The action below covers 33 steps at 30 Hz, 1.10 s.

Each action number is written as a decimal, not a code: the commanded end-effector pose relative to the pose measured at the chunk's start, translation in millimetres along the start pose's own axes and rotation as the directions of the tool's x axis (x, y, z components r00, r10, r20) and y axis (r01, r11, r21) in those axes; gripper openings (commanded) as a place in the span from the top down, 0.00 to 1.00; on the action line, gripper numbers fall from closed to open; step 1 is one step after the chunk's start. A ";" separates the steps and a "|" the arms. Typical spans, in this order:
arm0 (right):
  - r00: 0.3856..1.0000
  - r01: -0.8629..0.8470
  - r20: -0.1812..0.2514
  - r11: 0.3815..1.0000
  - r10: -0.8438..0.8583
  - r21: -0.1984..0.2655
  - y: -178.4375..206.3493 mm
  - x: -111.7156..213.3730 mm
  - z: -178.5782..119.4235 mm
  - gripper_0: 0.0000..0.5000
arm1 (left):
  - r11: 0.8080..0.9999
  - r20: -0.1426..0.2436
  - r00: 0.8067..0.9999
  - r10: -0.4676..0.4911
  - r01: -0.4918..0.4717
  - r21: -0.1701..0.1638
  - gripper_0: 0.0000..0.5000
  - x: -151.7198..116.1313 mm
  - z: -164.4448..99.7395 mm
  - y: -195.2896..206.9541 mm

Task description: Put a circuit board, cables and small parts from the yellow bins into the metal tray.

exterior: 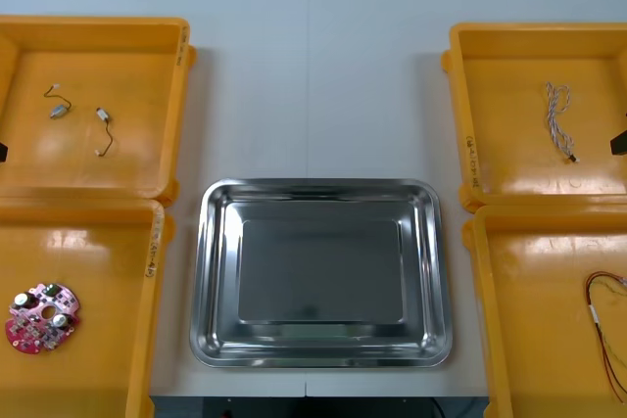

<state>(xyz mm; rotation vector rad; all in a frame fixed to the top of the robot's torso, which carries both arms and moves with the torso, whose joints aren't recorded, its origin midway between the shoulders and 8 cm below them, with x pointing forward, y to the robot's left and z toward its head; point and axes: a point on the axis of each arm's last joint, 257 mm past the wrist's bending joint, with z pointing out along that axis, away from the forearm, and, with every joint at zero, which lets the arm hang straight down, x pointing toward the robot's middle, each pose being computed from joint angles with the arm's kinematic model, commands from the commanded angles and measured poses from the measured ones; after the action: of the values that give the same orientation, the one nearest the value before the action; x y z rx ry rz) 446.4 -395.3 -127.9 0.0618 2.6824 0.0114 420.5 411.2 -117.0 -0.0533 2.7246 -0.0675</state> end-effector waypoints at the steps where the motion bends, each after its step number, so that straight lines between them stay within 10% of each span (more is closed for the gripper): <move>1: 0.997 0.070 0.011 0.997 -0.071 0.045 -9.0 -3.5 -10.7 0.00 | 0.997 0.036 0.996 0.083 -0.083 -0.004 0.00 -4.6 -5.3 0.4; 33: 0.997 0.070 0.011 0.997 -0.071 0.045 -9.0 -3.5 -10.7 0.00 | 0.997 0.036 0.996 0.083 -0.083 -0.004 0.00 -4.6 -5.3 0.4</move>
<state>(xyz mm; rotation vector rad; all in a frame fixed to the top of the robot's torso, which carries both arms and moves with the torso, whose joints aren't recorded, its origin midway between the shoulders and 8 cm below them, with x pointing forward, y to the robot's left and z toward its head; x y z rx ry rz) 446.4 -395.3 -127.9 0.0618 2.6824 0.0114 420.5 411.2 -117.0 -0.0533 2.7246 -0.0675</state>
